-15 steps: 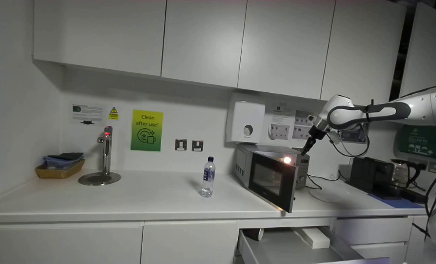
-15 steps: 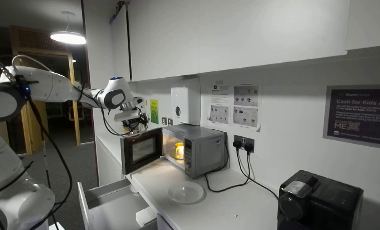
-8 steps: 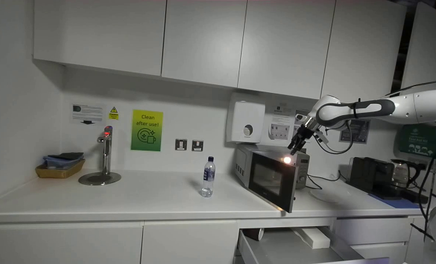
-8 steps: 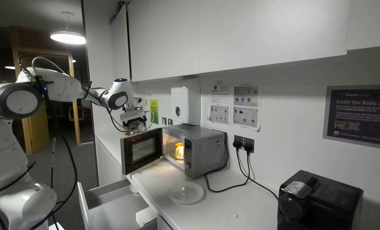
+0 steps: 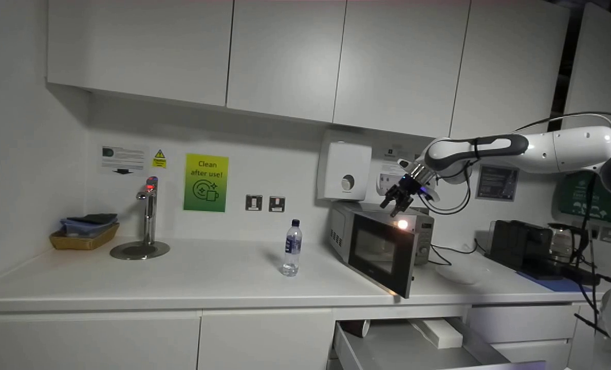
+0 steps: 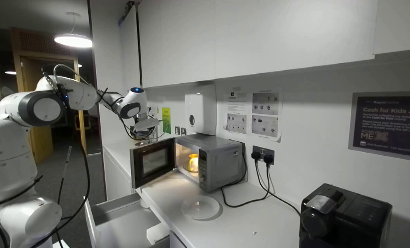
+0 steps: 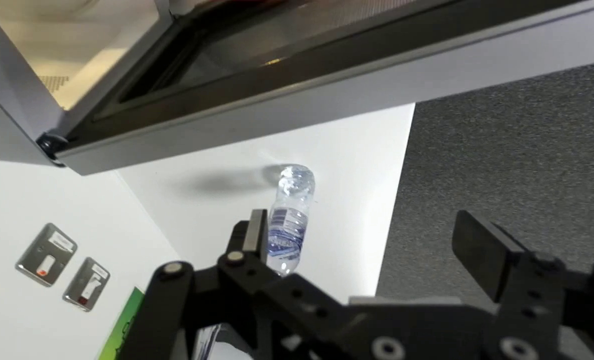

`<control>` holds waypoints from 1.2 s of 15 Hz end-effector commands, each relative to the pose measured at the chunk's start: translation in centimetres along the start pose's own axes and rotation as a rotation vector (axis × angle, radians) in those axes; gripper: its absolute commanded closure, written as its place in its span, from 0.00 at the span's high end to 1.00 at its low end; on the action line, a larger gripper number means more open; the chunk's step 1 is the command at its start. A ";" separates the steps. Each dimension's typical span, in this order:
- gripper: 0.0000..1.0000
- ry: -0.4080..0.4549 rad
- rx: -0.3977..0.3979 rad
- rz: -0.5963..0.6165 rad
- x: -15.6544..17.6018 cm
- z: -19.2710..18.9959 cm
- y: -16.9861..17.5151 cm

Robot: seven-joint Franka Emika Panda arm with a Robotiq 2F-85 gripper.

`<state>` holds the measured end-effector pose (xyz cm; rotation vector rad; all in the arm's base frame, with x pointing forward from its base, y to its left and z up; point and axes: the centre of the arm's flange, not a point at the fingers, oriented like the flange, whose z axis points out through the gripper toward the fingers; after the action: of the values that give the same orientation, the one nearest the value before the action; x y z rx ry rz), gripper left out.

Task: Put the cup inside the microwave

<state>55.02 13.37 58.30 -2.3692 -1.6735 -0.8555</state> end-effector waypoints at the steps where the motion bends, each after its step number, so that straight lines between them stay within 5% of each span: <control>1: 1.00 0.056 0.075 -0.055 1.7 -0.2 1.5; 11: 1.00 0.004 0.243 -0.005 -3.7 7.9 2.7; 18: 1.00 -0.080 0.216 -0.006 -5.4 9.2 3.6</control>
<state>59.82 11.98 48.75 -2.2554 -1.6757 -0.5910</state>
